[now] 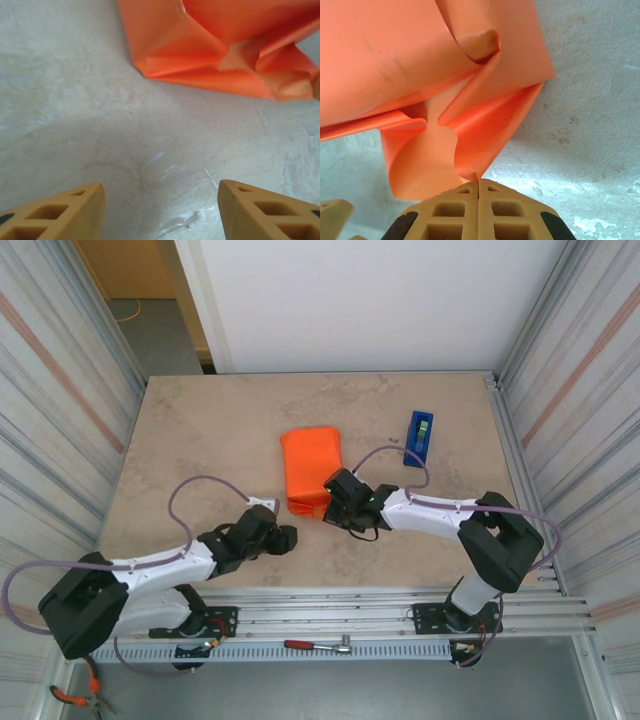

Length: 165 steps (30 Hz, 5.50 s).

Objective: Wrap the gift box in paper
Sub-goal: Fifth fold the wrapping paper around the gift box, then tear off the tape with the cutter.

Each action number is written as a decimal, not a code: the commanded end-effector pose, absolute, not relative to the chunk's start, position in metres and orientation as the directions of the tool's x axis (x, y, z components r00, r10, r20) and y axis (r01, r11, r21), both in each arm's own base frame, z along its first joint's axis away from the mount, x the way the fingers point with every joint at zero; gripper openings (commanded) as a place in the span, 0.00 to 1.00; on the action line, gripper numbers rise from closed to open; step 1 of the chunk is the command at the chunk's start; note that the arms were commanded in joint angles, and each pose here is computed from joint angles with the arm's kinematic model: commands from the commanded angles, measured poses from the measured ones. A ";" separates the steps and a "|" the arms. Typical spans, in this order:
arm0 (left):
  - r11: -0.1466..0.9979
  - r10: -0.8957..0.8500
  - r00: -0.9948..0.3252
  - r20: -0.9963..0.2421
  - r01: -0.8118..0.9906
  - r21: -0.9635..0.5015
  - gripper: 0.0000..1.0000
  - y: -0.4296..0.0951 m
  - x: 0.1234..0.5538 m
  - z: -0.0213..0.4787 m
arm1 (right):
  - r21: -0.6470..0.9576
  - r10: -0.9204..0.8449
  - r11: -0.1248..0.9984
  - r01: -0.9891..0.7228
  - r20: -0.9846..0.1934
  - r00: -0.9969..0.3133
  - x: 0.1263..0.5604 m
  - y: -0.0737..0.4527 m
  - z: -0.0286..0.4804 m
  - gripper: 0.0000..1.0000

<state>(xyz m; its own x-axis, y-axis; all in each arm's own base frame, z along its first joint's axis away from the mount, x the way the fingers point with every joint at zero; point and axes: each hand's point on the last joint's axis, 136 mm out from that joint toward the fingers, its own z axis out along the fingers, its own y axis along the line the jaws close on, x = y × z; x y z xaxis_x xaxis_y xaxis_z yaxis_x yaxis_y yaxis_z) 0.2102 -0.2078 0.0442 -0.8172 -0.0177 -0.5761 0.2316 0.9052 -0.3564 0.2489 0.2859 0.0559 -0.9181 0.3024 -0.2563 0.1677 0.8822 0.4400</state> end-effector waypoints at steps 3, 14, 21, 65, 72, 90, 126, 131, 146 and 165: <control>0.868 -0.002 -0.815 -0.579 0.287 -0.406 0.46 -0.231 0.209 0.041 | 0.504 0.320 0.850 0.153 -0.263 -0.910 0.259 0.295 0.081 0.00; 0.846 0.023 -0.805 -0.592 0.331 -0.418 0.36 -0.268 0.224 0.036 | 0.525 0.316 0.838 0.150 -0.243 -0.917 0.262 0.299 0.081 0.00; 0.847 0.012 -0.802 -0.597 0.326 -0.420 0.34 -0.288 0.241 0.029 | 0.537 0.309 0.831 0.145 -0.229 -0.923 0.263 0.303 0.079 0.00; 0.881 -0.052 -0.734 -0.677 0.285 -0.377 0.40 -0.262 0.286 0.114 | 0.680 0.305 0.733 0.006 -0.320 -0.897 0.299 0.318 0.035 0.00; 0.864 0.069 -0.716 -0.694 0.391 -0.318 0.69 -0.241 0.292 0.138 | 0.687 0.300 0.727 0.008 -0.307 -0.903 0.303 0.315 0.035 0.00; 0.680 0.584 -0.364 -0.725 0.708 0.192 0.85 -0.246 0.314 0.124 | 0.707 0.308 0.707 0.017 -0.287 -0.907 0.312 0.313 0.042 0.00; 0.493 0.838 -0.251 -0.484 0.728 0.477 0.63 -0.255 0.337 0.070 | 0.709 0.320 0.705 0.031 -0.279 -0.905 0.314 0.301 0.053 0.00; 0.509 0.828 -0.264 -0.494 0.723 0.467 0.63 -0.254 0.336 0.072 | 0.703 0.357 0.708 0.059 -0.285 -0.890 0.313 0.274 0.066 0.00; 0.527 0.811 -0.266 -0.522 0.719 0.453 0.63 -0.254 0.334 0.078 | 0.744 0.643 0.618 0.254 -0.292 -0.708 0.378 0.065 0.154 0.58; 0.529 0.810 -0.272 -0.520 0.722 0.446 0.63 -0.253 0.331 0.078 | 0.829 0.666 0.460 0.319 -0.085 -0.741 0.446 0.027 0.101 0.41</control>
<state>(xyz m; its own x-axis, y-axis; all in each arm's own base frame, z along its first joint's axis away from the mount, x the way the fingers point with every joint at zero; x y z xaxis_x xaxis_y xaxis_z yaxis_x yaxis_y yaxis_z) 0.3404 -0.2571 0.0793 -0.2510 0.8082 -0.5327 0.7051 0.5297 0.4715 0.4399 0.0207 0.0991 -0.7116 0.6981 -0.0788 0.3651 0.4632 0.8075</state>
